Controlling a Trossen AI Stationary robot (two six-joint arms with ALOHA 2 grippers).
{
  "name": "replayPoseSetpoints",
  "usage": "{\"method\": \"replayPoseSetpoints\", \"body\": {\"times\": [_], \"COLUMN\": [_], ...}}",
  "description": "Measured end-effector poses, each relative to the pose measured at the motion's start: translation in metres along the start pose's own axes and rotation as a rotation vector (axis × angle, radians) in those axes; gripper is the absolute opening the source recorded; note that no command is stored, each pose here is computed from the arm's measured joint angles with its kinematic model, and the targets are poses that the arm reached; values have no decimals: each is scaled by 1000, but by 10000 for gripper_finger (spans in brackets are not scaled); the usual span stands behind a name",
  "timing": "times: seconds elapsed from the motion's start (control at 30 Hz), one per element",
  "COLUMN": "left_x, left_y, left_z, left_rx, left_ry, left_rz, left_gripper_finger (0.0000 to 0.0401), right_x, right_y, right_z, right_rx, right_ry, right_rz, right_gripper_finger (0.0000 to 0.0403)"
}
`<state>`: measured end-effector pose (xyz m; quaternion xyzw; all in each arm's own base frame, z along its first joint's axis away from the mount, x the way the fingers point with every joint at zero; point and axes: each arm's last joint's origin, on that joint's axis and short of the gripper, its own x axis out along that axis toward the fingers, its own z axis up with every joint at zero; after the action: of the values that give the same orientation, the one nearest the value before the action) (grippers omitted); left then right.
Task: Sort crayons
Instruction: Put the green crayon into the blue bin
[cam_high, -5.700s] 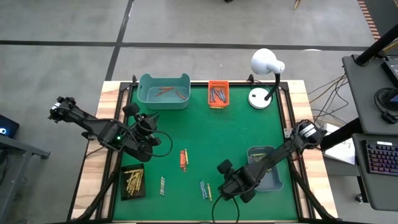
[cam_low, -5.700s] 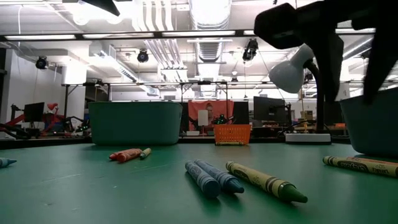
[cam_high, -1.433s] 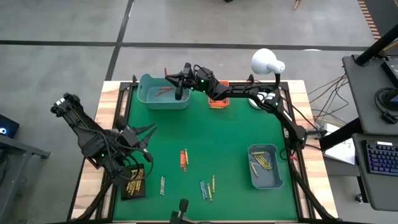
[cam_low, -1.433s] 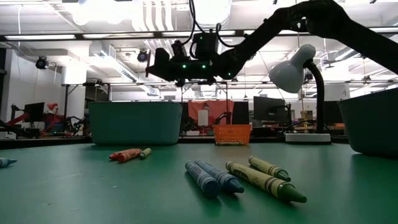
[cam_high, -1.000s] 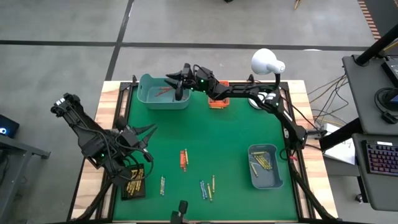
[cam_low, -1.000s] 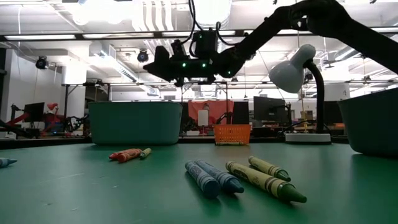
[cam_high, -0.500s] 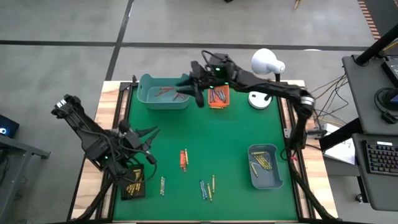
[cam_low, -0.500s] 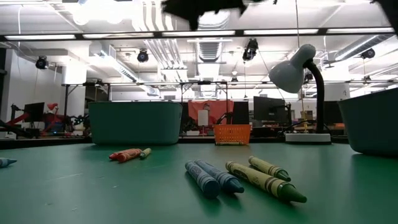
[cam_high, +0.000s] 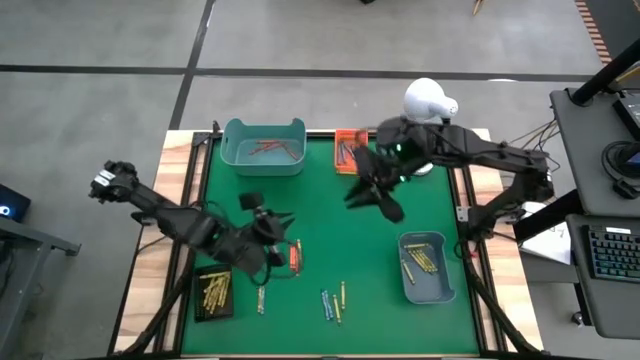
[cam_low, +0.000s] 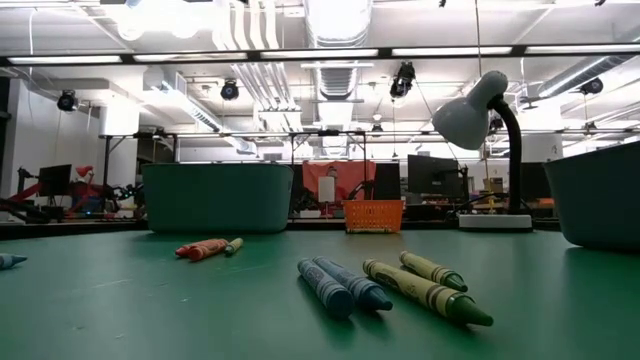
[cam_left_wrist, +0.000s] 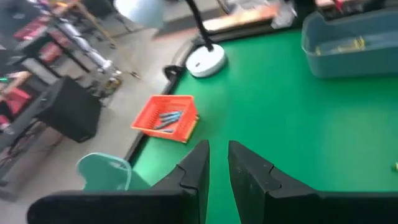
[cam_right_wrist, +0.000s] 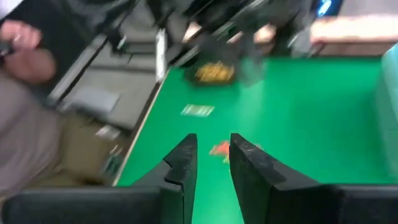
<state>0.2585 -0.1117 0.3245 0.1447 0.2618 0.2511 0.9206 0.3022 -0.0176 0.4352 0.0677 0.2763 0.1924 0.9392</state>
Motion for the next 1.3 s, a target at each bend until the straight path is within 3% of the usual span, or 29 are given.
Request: {"method": "replayPoseSetpoints", "body": {"times": [0.1,0.33,0.5,0.57,0.83,1.07,1.3], "left_x": [22,77,117,133,194,246,280], "left_y": [4,12,14,15,25,47,54], "left_z": [4,6,3,0,-17,-45,-68], "left_rx": [35,109,139,148,164,198,128], "left_ry": [30,57,50,49,25,56,82], "left_rz": [-68,-156,-192,-218,-348,-348,-296], "left_gripper_finger": [42,42,42,42,42,42,38], "right_x": [5,15,20,19,22,27,41], "right_y": [17,46,58,59,45,18,-12], "right_z": [-11,-41,-58,-67,-113,-151,-179], "right_rx": [50,114,119,118,44,37,84], "right_ry": [104,387,398,385,269,143,-95], "right_rz": [18,-73,-51,-71,-356,-519,-631], "right_gripper_finger": [76,66,59,56,43,42,43]}}
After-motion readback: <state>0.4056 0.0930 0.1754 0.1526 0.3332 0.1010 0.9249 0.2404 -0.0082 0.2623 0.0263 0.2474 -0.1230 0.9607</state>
